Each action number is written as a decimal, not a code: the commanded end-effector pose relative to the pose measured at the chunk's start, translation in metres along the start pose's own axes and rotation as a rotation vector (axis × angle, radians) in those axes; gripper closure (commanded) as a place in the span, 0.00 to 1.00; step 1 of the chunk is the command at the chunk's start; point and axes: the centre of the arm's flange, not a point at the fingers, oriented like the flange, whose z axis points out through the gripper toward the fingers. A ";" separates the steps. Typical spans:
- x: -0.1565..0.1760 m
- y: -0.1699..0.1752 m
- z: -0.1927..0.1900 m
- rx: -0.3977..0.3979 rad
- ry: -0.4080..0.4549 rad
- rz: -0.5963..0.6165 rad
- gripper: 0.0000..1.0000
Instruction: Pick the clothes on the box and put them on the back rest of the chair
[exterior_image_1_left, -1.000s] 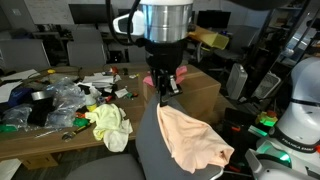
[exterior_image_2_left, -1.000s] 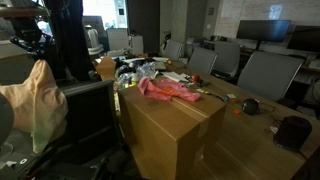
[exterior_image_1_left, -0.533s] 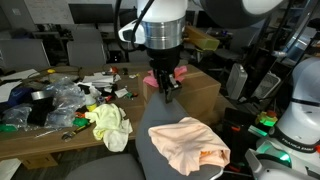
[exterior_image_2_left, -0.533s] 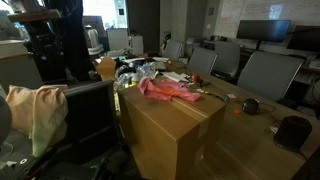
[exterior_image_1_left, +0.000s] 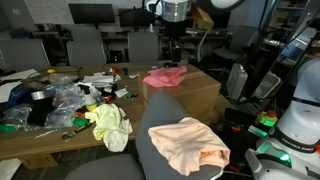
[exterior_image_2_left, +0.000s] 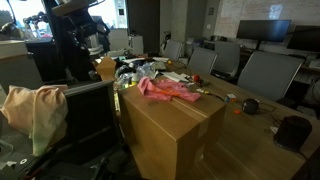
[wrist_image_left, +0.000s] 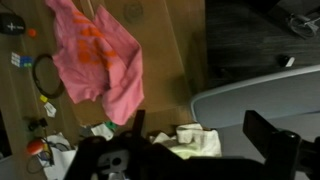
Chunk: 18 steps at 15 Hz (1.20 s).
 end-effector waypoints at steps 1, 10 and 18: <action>-0.052 0.092 0.013 0.012 0.005 0.211 0.00; -0.126 0.238 0.075 0.325 0.097 0.673 0.00; -0.105 0.268 0.189 0.410 0.042 0.846 0.00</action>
